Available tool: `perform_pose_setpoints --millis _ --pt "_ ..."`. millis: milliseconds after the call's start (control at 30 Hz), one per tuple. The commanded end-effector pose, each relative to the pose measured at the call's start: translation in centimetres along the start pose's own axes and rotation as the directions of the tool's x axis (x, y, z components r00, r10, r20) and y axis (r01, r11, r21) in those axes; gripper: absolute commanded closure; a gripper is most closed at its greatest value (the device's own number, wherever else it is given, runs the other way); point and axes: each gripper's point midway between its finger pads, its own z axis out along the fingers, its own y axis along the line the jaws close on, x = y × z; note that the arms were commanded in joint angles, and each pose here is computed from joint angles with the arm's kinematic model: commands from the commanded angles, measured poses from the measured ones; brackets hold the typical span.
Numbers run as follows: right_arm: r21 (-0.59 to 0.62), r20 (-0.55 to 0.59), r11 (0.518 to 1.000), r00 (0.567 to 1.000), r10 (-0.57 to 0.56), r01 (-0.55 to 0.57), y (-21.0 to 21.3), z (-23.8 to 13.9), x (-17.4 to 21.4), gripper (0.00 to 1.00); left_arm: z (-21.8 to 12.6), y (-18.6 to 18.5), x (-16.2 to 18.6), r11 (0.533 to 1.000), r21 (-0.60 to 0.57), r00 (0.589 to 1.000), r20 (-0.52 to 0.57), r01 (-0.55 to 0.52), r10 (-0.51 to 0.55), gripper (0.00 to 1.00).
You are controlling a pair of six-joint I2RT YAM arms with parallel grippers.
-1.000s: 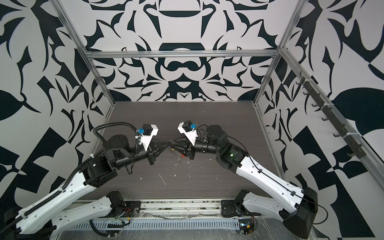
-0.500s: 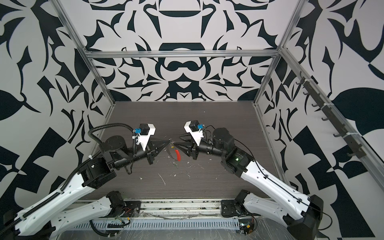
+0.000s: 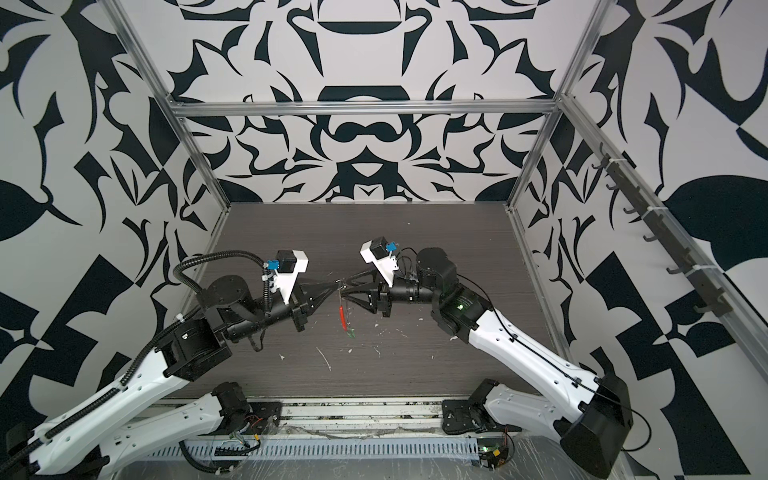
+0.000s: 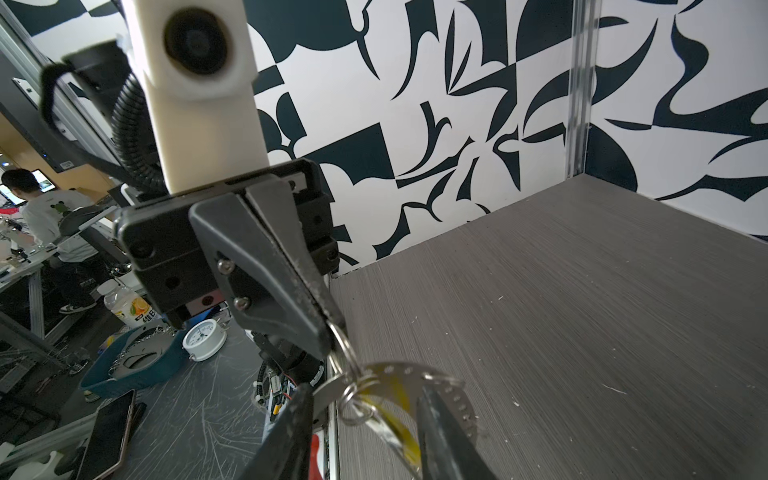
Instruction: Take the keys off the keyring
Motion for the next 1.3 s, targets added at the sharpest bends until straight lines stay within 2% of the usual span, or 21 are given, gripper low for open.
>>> perform_pose_setpoints --millis 0,100,200,400,500,600,767,833,1000,1267 --pt "-0.035 0.086 0.997 0.994 -0.066 0.069 1.5 -0.5 -3.2 0.57 -0.4 -0.8 -1.4 0.999 0.037 0.998 0.059 -0.003 0.001 1.00" --pt "-0.028 0.104 0.996 0.991 -0.078 0.082 1.7 -0.7 -3.8 0.57 -0.2 -0.9 -1.2 0.999 0.042 0.999 0.045 -0.001 -0.001 1.00" --pt "-0.037 0.101 0.996 0.992 -0.075 0.079 1.7 -0.5 -3.8 0.63 -0.2 -0.8 -1.1 0.999 0.037 0.999 0.043 0.001 -0.003 1.00" --pt "-0.051 0.091 0.996 0.994 -0.063 0.068 1.7 -0.3 -3.6 0.84 -0.4 -0.6 -1.3 1.000 0.023 0.999 0.051 0.000 -0.002 1.00" --pt "-0.057 0.089 0.996 0.994 -0.066 0.071 1.9 -0.4 -3.7 0.99 -0.2 -0.6 -1.2 1.000 0.023 0.999 0.038 0.005 -0.006 1.00" --pt "-0.055 0.079 0.996 0.995 -0.066 0.071 2.0 -0.5 -3.8 1.00 -0.2 -0.2 -1.1 1.000 -0.002 1.000 0.021 0.008 -0.008 1.00" --pt "-0.019 0.002 0.998 0.998 -0.061 0.061 1.9 -1.0 -3.1 1.00 -1.1 0.7 -1.0 0.998 -0.067 1.000 -0.008 0.005 -0.006 0.67" --pt "-0.007 -0.035 0.998 0.998 -0.057 0.056 1.8 -1.1 -2.8 1.00 -1.4 0.8 -0.9 0.998 -0.069 0.999 -0.032 0.006 -0.008 0.63" --pt "0.033 -0.127 0.999 0.992 -0.008 0.012 1.2 -1.2 -1.9 1.00 -1.0 0.5 -0.3 0.999 -0.015 0.989 -0.145 0.036 -0.038 0.63" --pt "0.128 -0.236 0.992 0.971 0.037 -0.007 0.0 -1.5 -1.0 1.00 -0.8 0.2 0.1 0.976 0.123 0.955 -0.261 0.179 -0.142 0.66"
